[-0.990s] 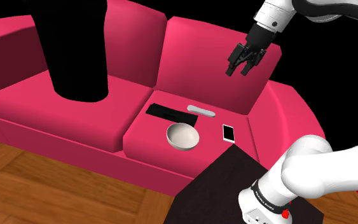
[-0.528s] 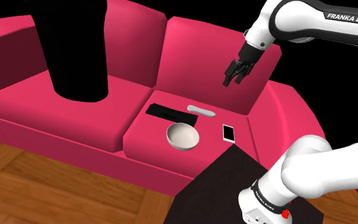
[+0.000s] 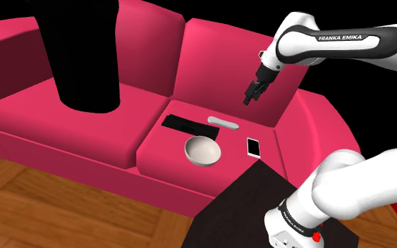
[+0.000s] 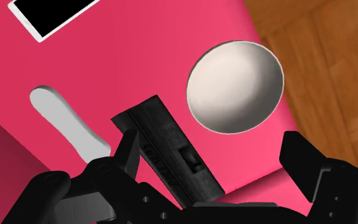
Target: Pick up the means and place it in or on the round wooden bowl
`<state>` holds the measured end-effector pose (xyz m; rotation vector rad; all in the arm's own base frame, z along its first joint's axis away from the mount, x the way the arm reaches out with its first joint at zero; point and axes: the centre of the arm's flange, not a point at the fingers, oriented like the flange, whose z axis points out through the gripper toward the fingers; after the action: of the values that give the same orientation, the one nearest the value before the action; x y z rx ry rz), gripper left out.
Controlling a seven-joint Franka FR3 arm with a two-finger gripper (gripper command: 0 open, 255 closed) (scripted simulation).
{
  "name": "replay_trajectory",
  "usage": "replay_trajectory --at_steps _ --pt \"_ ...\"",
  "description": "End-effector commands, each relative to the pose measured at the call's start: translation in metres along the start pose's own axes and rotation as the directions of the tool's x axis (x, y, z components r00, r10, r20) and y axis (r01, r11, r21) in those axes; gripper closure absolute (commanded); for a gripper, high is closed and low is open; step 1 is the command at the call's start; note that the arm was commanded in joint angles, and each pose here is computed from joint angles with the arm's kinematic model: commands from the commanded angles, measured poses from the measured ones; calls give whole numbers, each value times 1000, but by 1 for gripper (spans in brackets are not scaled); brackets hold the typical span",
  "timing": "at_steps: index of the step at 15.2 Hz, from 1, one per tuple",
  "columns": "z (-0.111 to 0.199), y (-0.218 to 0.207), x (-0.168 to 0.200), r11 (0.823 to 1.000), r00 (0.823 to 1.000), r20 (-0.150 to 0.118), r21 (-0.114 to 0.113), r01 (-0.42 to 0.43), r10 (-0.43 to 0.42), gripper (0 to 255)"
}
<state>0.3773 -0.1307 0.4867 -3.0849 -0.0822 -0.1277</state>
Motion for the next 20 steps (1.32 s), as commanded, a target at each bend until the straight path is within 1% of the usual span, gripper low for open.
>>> replay_trajectory --at_steps 1,5,10,15,20 --pt "19 16 6 999 999 4 -2 34 -34 0" --pt "57 49 23 995 995 15 -3 97 -97 0" --pt "104 89 46 985 984 30 -3 174 -174 0" --pt "152 128 72 968 967 44 -2 251 -250 0" --pt "200 164 100 945 944 58 0 326 -325 0"
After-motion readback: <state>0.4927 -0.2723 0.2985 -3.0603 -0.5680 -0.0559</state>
